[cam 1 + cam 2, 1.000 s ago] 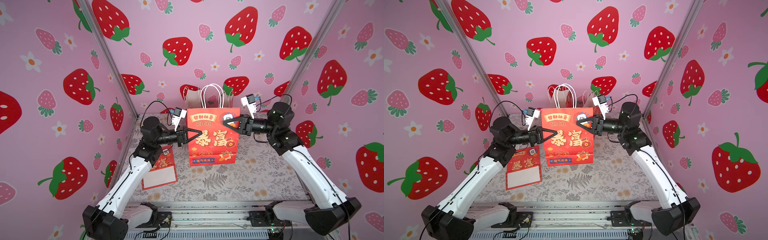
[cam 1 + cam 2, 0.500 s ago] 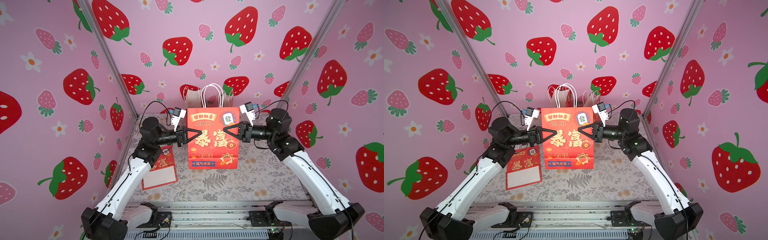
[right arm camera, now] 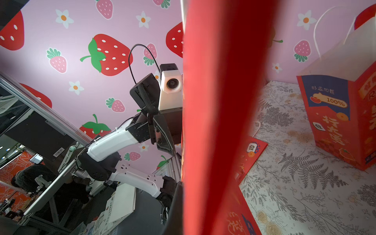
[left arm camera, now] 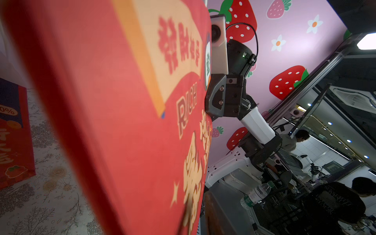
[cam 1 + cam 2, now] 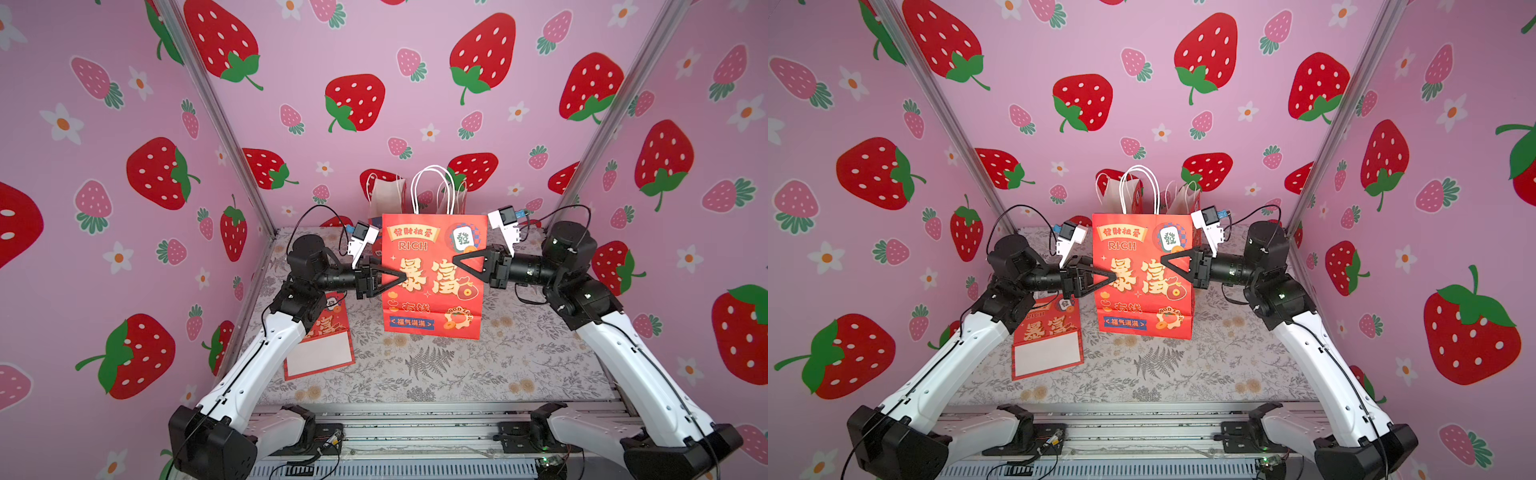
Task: Put away the paper bag
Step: Press the paper bag.
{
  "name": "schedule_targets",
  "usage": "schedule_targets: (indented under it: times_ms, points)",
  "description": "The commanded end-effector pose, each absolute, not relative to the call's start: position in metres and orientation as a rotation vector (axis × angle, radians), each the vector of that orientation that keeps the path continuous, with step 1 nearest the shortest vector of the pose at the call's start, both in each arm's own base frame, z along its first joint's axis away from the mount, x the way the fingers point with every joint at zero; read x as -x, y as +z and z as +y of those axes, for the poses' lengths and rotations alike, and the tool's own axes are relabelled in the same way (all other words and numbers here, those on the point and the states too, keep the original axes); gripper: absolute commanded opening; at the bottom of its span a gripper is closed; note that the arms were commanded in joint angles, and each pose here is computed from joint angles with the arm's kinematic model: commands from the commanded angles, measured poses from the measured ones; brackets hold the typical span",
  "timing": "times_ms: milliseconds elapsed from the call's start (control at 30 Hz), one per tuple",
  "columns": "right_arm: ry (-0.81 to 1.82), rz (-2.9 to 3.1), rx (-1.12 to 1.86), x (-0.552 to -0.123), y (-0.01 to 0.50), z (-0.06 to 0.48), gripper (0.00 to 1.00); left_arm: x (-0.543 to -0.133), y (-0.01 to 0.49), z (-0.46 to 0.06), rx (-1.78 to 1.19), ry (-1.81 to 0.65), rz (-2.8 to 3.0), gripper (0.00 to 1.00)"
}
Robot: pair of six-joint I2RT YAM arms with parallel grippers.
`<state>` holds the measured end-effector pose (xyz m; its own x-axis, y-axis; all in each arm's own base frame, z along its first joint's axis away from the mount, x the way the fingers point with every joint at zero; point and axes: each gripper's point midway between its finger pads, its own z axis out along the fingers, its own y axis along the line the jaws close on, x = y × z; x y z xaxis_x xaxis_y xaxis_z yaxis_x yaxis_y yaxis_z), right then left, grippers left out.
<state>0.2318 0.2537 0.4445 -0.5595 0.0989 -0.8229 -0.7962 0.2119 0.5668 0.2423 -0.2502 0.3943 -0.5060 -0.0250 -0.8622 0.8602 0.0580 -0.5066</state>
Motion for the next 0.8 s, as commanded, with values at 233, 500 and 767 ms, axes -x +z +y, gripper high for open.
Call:
schedule_targets:
  times_ms: [233, 500, 767]
  points:
    - [1.451, 1.639, 0.642, -0.232, 0.459, 0.251, 0.00, -0.217, 0.412, -0.265, -0.987, -1.579, 1.497, 0.33]
    - [1.432, 1.640, 0.645, -0.230, 0.457, 0.250, 0.00, -0.214, 0.421, -0.266, -0.974, -1.547, 1.474, 0.00]
    - [1.460, 1.658, 0.733, -0.218, 0.451, 0.252, 0.30, -0.217, 0.435, -0.261, -0.907, -1.501, 1.461, 0.00]
